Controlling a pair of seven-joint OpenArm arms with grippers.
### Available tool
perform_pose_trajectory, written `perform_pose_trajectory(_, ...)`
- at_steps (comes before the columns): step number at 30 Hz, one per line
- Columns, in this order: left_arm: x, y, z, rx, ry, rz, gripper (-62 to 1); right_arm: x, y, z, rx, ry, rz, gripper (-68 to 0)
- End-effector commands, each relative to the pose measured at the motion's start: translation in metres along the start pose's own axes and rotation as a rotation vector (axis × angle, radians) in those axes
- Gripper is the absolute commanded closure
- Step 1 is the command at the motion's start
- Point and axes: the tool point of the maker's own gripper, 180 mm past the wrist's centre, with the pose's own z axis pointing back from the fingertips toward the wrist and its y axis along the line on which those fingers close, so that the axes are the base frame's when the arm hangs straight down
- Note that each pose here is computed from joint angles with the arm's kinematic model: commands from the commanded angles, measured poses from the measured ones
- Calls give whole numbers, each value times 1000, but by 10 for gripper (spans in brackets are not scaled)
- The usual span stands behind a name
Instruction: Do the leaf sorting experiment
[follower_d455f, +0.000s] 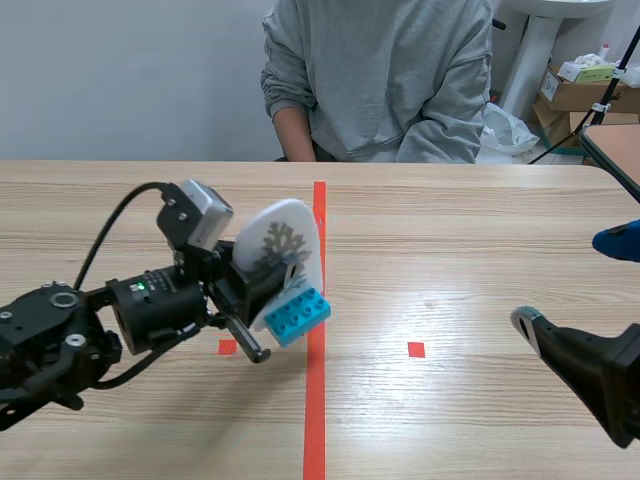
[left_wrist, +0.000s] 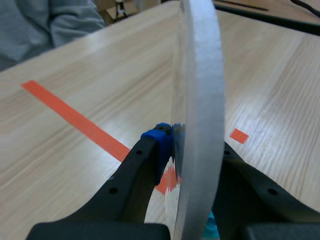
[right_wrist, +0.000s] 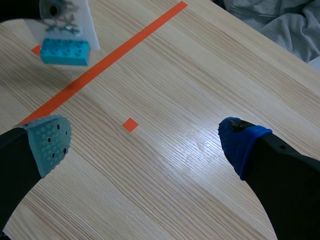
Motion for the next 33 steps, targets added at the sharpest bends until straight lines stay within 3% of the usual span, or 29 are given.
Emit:
perform_pose_trajectory(1,6,5,8,27,-29,15,-42,6,-1,-1,0,-28,-2,-604)
perform_pose_trajectory(11,19,44,63,232,-88,58,-42,6,-1,-1,0,-28,-2,-604)
perform_pose_trajectory(18,12,64,100,356,-49,29,-42,7,-1,-1,0,-28,-2,-604)
perform_pose_trajectory(24,12,94,133,485,-35,9,-42,7,-1,-1,0,-29,-2,-604)
perform_pose_trajectory(33,1,136,151,619,-31,74,-42,8,-2,-2,1,-34,2,-604)
